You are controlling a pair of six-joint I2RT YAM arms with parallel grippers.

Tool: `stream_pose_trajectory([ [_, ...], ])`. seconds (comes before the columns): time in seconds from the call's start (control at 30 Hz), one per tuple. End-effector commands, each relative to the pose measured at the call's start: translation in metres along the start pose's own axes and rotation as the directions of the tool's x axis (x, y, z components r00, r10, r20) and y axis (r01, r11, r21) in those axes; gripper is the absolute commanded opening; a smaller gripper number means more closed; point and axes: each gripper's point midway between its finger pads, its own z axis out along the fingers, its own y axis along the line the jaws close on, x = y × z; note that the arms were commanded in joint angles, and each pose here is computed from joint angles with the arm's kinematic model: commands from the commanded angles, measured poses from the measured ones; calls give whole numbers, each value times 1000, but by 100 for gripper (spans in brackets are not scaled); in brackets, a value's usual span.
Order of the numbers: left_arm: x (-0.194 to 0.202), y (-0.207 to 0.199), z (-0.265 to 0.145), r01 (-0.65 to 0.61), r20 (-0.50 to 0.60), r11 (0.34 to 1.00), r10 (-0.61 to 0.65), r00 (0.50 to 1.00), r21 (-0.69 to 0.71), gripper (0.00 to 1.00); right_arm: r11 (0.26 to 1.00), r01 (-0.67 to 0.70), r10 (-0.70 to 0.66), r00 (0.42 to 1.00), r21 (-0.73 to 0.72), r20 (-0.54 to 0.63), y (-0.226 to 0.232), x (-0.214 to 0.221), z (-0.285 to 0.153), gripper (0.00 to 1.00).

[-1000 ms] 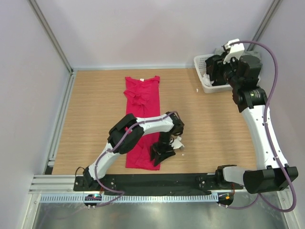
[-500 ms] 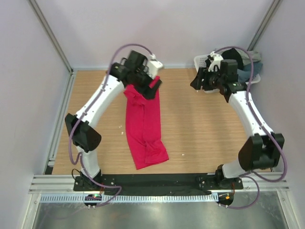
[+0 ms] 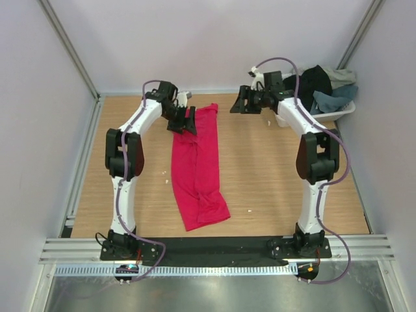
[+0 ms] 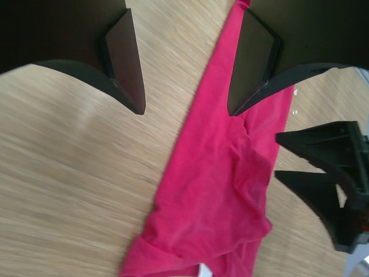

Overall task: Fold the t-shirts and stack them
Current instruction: Fold the tshirt

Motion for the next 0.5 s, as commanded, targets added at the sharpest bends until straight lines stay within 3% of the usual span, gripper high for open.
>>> stream_pose_trajectory([
  [0.0,-42,0,-20,31,140,998,-38,989,51,75,995,35,-35,999,-95,6,36,-11,30,65],
  [0.17,-51,39,-8,70,151,997,-71,986,14,75,995,-1,-2,999,-101,-33,22,-7,72,65],
  [0.47,-59,73,11,84,167,996,-77,983,-36,77,996,-57,54,997,-67,-56,-13,4,118,65],
])
